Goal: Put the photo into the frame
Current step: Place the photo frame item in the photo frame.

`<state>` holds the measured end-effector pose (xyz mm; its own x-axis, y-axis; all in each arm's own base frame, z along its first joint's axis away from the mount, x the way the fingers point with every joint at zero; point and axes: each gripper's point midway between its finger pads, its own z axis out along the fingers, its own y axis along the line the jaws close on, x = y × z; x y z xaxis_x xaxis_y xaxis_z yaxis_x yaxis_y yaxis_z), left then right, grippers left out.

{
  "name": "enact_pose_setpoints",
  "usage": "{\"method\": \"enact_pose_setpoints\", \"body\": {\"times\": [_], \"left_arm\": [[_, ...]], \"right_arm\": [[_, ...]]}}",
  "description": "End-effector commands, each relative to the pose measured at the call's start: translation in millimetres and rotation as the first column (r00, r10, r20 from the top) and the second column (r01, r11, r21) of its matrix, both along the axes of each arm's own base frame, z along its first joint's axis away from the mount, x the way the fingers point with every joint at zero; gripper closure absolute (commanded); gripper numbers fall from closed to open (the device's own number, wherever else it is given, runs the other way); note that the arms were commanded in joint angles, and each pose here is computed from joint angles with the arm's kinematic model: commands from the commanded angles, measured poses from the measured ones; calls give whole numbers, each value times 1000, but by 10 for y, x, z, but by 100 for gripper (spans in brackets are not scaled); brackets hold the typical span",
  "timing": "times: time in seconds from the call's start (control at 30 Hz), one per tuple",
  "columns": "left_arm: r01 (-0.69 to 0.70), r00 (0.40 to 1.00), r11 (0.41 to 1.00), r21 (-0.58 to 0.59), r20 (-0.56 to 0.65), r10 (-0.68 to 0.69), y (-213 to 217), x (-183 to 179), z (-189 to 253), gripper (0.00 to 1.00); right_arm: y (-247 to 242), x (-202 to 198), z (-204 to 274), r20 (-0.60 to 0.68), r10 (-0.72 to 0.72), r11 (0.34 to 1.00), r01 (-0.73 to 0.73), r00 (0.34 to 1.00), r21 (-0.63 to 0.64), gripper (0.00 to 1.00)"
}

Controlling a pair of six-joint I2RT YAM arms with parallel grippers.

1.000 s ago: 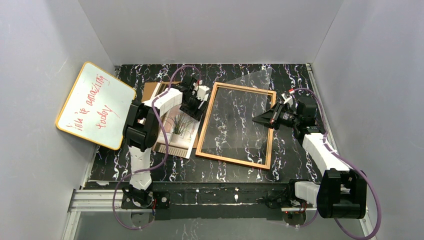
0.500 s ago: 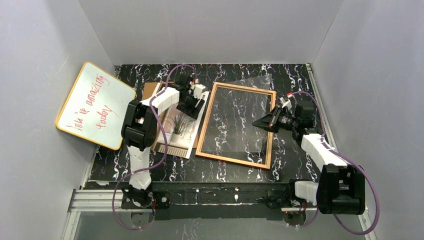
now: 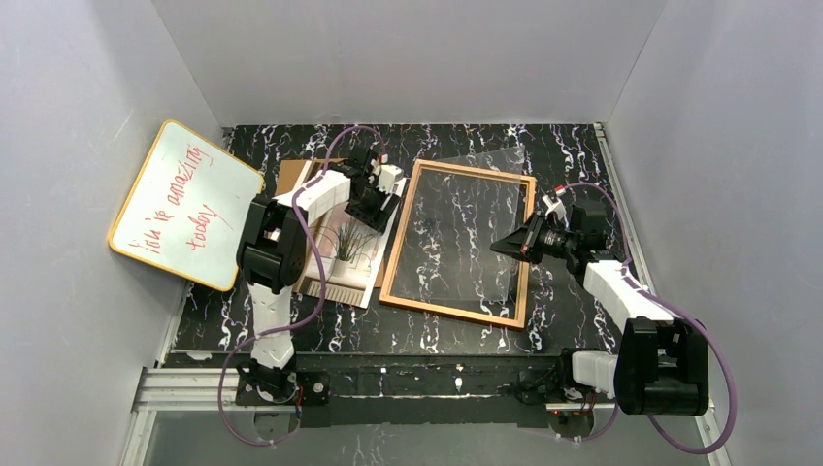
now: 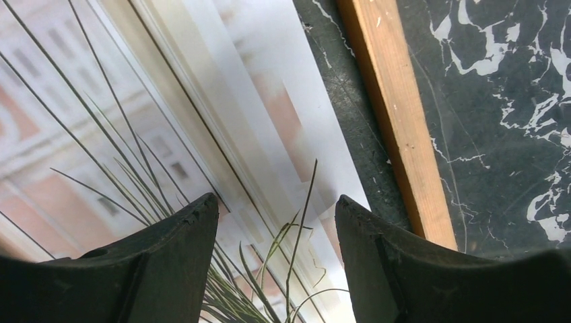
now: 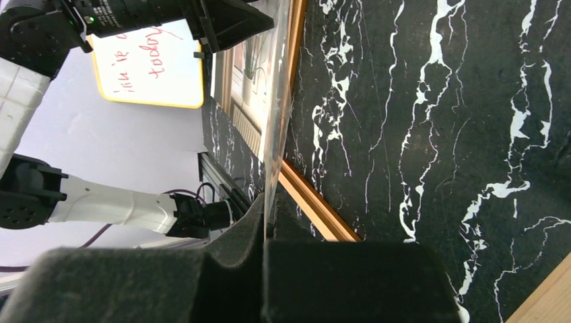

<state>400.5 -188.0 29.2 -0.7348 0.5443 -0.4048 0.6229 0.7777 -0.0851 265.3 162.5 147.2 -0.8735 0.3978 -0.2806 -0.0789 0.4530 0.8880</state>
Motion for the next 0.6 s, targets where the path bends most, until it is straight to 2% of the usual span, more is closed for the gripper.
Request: {"method": "enact_pose_setpoints", "body": {"times": [0.0, 0.57], "left_arm": [[25, 999, 1000, -9, -25, -26, -63, -134, 51, 38], [46, 999, 999, 7, -20, -46, -125, -161, 27, 38]], "right_arm": [[-27, -4, 25, 42, 12, 999, -10, 999, -31, 99], [-80, -62, -63, 11, -19, 999, 19, 1000, -35, 99]]}}
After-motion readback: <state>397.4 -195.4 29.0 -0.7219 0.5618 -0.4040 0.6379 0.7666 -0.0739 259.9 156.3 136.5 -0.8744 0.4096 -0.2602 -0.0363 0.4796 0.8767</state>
